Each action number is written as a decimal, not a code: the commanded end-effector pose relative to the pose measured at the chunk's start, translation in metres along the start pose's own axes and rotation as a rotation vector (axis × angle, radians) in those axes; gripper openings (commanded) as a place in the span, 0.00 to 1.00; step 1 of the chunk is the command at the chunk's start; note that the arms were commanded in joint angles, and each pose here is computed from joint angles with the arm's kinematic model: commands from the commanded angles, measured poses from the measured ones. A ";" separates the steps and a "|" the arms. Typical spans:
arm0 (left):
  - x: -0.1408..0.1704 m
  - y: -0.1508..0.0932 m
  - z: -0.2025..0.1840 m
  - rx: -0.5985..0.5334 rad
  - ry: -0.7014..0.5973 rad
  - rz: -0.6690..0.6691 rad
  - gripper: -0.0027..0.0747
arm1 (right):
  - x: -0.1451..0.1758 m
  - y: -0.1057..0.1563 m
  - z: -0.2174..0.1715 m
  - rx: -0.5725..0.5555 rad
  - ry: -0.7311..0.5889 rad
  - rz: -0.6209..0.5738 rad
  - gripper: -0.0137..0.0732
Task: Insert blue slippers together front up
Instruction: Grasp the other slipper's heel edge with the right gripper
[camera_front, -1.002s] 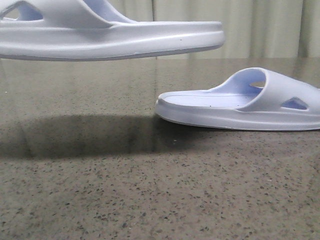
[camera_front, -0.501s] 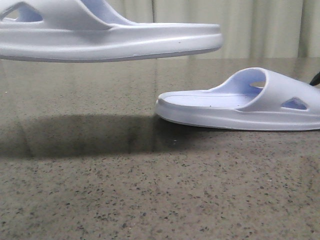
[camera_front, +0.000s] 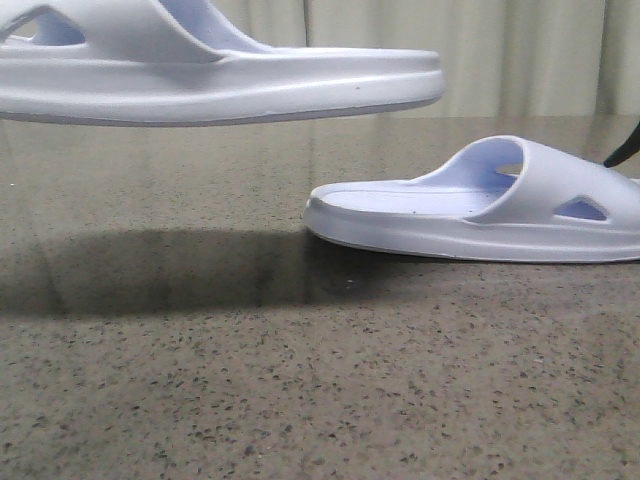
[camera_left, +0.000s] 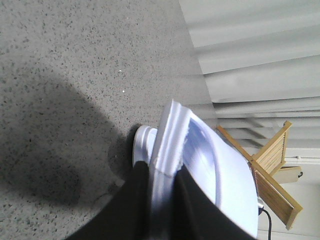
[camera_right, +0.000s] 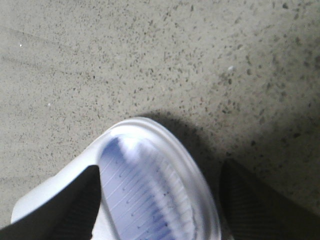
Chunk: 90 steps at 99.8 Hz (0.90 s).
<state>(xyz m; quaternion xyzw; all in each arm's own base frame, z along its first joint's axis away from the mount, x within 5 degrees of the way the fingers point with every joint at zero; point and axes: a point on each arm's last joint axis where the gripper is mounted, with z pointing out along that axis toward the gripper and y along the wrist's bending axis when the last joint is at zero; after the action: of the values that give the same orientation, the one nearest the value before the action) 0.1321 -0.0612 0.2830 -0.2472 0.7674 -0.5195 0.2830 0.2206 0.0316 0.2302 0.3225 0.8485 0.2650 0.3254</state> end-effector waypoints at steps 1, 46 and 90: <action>-0.003 -0.013 -0.003 0.064 -0.019 -0.023 0.06 | 0.004 0.000 0.000 0.000 0.061 0.012 0.66; -0.003 -0.013 -0.003 0.064 -0.019 -0.023 0.06 | 0.006 -0.002 0.007 0.019 0.089 0.029 0.33; -0.003 -0.013 -0.003 0.063 -0.023 -0.017 0.06 | -0.005 -0.001 0.006 0.008 -0.030 0.008 0.03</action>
<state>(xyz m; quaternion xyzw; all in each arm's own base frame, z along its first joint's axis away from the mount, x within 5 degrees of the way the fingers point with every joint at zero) 0.1322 -0.0610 0.2830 -0.2450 0.7681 -0.5182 0.2854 0.2229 0.0333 0.2224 0.3302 0.8525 0.2678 0.3042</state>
